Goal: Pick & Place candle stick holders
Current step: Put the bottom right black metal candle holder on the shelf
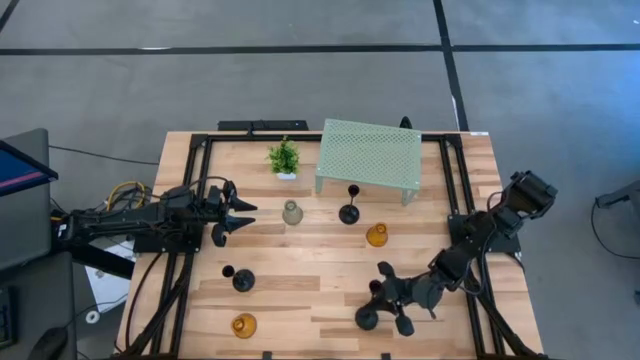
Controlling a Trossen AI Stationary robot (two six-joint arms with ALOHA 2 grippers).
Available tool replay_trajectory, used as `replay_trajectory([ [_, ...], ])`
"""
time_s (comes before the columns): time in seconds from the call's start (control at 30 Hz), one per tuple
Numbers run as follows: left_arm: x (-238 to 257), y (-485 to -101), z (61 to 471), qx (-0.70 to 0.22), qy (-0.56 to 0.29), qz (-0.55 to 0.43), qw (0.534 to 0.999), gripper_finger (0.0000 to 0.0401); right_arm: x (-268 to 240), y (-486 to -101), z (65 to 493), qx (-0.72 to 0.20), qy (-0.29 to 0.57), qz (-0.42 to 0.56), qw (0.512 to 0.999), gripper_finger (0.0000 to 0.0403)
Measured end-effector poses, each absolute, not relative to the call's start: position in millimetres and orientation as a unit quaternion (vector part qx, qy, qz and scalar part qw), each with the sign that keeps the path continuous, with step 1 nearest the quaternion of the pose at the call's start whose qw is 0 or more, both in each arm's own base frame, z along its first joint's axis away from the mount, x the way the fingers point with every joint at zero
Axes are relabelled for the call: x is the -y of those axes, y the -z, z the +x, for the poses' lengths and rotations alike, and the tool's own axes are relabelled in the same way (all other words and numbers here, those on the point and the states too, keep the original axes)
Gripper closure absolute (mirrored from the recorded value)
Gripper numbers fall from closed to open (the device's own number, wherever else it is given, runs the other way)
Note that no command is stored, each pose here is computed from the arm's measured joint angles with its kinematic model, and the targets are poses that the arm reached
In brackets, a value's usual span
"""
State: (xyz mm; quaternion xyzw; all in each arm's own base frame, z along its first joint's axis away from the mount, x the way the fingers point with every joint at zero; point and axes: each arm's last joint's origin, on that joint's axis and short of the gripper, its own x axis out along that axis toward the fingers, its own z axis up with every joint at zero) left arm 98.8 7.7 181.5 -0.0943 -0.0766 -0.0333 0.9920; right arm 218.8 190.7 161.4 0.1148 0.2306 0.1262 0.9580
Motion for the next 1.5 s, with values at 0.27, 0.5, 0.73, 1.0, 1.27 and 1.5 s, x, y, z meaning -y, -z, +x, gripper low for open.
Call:
replay_trajectory([
  [0.27, -7.7, -181.4, 98.8, 0.077, 0.033, -0.094, 0.992, 0.0219, -166.6, -198.7, 211.0, -0.206, -0.105, 0.105, 0.967, 0.0394],
  [0.5, -7.7, -181.5, 98.8, 0.077, 0.033, -0.094, 0.992, 0.0219, -132.8, -232.1, 196.9, -0.190, -0.061, 0.124, 0.972, 0.0399],
  [0.73, -7.7, -181.5, 98.8, 0.077, 0.033, -0.094, 0.992, 0.0219, -97.1, -252.7, 181.7, -0.182, -0.003, 0.160, 0.970, 0.0398],
  [1.0, -7.7, -181.5, 98.8, 0.077, 0.033, -0.094, 0.992, 0.0219, -56.8, -279.6, 171.2, -0.195, 0.091, 0.156, 0.964, 0.0398],
  [1.27, -7.7, -181.5, 98.8, 0.077, 0.033, -0.094, 0.992, 0.0219, -22.3, -323.0, 170.9, -0.192, 0.163, 0.084, 0.964, 0.0399],
  [1.5, -7.7, -181.5, 98.8, 0.077, 0.033, -0.094, 0.992, 0.0219, 10.8, -337.3, 167.5, -0.199, 0.244, 0.051, 0.948, 0.0401],
])
